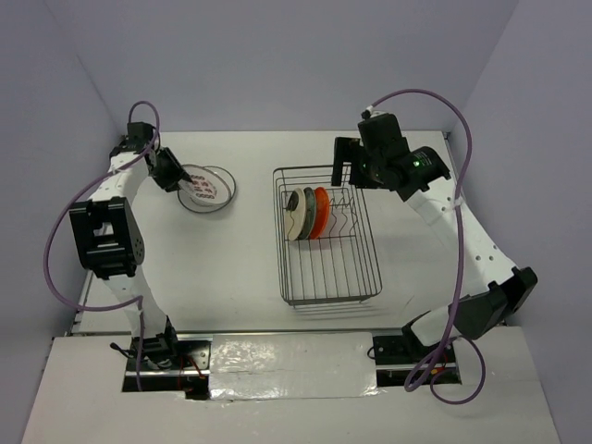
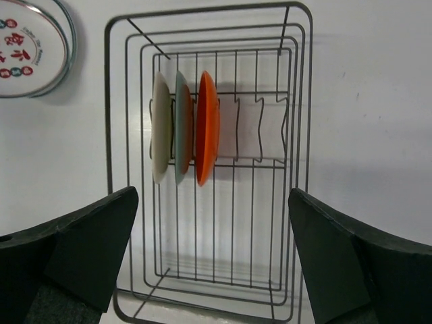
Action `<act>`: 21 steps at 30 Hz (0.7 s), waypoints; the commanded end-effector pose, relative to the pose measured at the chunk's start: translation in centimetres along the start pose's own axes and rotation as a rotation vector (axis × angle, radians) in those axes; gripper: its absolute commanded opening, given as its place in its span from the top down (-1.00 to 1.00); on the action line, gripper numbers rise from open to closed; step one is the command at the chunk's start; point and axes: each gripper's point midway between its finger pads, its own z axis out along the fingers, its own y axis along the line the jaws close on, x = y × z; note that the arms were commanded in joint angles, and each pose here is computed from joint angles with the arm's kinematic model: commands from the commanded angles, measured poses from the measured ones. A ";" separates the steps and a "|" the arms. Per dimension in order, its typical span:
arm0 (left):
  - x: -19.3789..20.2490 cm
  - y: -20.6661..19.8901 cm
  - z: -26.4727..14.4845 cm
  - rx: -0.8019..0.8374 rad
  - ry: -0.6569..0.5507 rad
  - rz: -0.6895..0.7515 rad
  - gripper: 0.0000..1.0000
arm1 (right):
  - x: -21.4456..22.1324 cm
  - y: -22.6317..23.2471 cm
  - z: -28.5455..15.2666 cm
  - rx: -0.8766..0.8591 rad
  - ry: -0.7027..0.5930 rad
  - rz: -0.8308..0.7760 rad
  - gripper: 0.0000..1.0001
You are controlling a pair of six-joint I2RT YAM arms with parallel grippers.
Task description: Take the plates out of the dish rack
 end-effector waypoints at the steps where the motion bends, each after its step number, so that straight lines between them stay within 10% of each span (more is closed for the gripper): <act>1: -1.7 -0.5 -1.6 0.029 -0.069 0.010 0.04 | 0.9 -0.3 -1.8 -0.020 -0.010 -0.058 -1.00; 2: -0.9 0.3 -1.2 0.007 -0.055 -0.003 -0.21 | 1.5 -0.5 -1.6 -0.015 0.007 -0.069 -1.00; 3: -0.6 0.6 -1.3 -0.004 -0.060 -0.010 -0.91 | 1.9 -0.6 -1.3 -0.003 0.026 -0.078 -1.00; 4: -0.4 1.1 -1.4 -0.026 -0.062 -0.015 -0.99 | 2.9 -0.8 -1.1 0.016 0.066 -0.097 -1.00; 12: 4.3 5.8 -1.7 -0.287 0.113 0.022 -0.99 | 5.6 -0.2 3.5 0.228 0.178 -0.120 -0.95; 21: 3.3 5.6 -5.4 -0.356 0.114 0.091 -0.99 | 6.7 1.1 8.5 0.230 0.225 -0.157 -0.28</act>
